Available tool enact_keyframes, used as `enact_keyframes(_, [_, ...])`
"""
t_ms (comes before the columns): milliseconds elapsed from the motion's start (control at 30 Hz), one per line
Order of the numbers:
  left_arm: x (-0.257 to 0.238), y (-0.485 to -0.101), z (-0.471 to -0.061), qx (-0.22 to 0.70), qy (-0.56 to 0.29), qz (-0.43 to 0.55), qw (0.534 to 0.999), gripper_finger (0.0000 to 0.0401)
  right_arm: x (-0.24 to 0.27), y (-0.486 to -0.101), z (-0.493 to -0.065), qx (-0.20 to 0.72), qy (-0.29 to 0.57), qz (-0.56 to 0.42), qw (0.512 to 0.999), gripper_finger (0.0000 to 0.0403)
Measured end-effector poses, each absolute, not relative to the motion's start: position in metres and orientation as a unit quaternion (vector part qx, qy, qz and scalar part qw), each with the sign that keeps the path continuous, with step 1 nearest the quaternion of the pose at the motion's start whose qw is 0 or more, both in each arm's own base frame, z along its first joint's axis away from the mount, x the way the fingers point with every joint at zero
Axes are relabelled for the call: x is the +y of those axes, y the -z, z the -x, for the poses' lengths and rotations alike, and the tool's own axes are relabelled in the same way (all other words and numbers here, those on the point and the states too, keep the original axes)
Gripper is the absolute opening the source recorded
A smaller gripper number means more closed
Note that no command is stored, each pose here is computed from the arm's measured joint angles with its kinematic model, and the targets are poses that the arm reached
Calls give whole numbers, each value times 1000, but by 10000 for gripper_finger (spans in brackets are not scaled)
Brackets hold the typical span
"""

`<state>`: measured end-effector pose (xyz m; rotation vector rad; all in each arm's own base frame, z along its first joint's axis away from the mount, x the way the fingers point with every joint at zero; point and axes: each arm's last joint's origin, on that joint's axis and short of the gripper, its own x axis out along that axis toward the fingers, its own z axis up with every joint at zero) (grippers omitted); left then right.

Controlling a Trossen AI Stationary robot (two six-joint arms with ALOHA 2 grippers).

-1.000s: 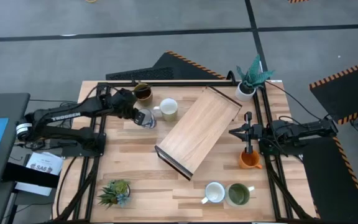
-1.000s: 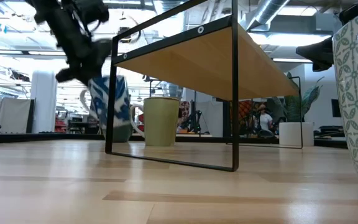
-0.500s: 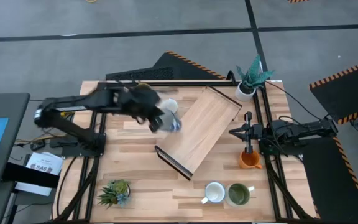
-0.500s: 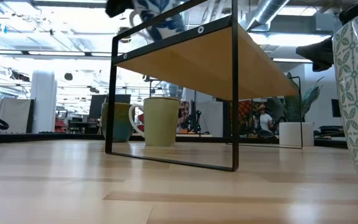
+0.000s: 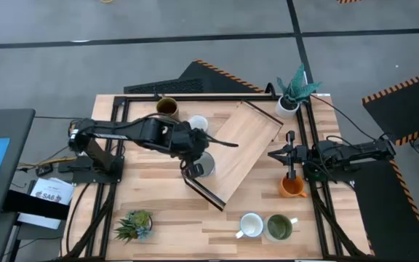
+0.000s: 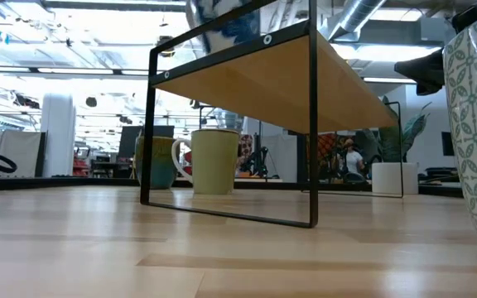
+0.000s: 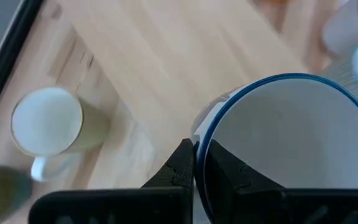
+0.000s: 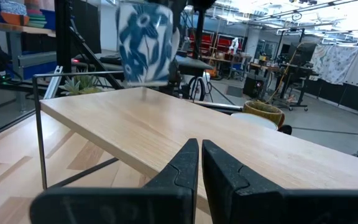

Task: Place coffee mugs
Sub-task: Put the blue patterned mug on the shelf

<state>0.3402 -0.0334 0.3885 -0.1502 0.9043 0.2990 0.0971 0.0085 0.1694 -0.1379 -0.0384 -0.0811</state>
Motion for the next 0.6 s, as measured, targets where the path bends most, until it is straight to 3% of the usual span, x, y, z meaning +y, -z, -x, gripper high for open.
enact_keyframes(600, [-30,-376,-340,484,-117,116,859,15,8,-169,-97,-19,41,69,997,48])
